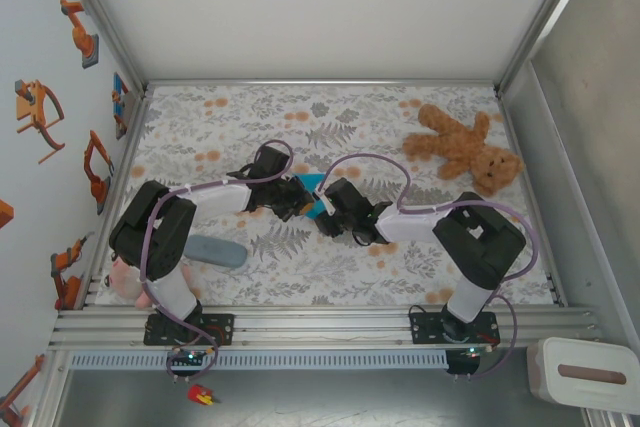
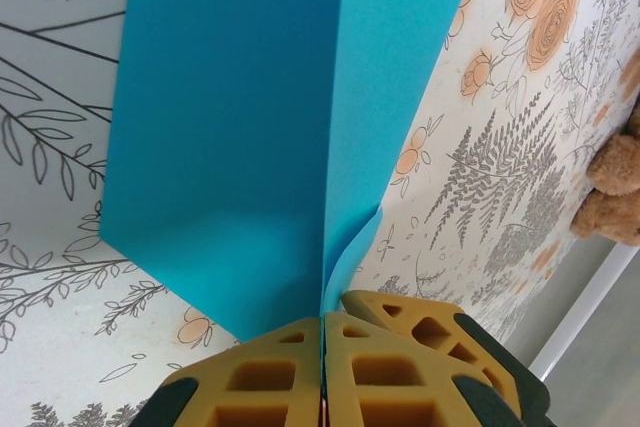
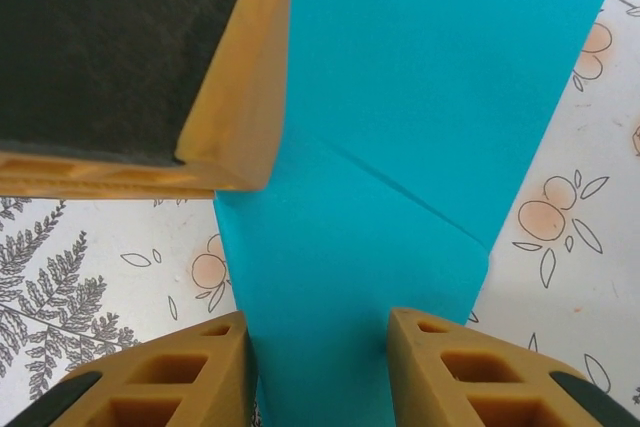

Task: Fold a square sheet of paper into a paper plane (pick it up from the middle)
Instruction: Fourth fold the wing at the center of the table.

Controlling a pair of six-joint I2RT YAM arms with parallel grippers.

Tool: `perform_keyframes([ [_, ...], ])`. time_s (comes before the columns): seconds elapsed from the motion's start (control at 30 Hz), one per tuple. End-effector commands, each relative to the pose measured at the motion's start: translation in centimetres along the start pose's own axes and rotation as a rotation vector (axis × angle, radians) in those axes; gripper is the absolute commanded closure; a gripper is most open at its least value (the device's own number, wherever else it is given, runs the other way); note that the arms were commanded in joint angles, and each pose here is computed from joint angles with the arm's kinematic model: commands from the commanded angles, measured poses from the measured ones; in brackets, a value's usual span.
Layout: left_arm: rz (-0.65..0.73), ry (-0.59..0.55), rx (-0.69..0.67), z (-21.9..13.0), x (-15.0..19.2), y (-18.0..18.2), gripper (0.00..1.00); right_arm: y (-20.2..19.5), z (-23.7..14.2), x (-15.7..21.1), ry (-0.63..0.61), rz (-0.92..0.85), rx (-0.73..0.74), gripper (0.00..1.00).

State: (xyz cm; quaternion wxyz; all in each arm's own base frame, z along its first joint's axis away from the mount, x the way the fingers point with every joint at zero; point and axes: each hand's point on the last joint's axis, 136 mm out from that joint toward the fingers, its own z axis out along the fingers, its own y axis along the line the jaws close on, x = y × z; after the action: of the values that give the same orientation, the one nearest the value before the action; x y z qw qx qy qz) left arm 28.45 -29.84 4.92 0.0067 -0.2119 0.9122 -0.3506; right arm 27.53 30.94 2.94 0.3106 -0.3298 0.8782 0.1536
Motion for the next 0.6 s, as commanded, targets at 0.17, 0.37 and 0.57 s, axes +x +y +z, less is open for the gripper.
perform_keyframes([
  [0.17, -0.010, -0.006, 0.037, -1.2, -0.1, -1.4, 0.91, -0.2, 0.3, -0.8, -0.029, -0.025, 0.028, 0.72],
  [0.37, -0.015, -0.023, 0.038, -2.0, -0.6, -1.2, 0.83, 0.0, 0.5, -0.4, -0.019, -0.029, 0.016, 0.79],
  [0.57, -0.031, -0.084, 0.045, -4.1, -2.2, -0.3, 0.72, 0.5, 0.6, 0.1, -0.018, -0.022, -0.023, 0.86],
])
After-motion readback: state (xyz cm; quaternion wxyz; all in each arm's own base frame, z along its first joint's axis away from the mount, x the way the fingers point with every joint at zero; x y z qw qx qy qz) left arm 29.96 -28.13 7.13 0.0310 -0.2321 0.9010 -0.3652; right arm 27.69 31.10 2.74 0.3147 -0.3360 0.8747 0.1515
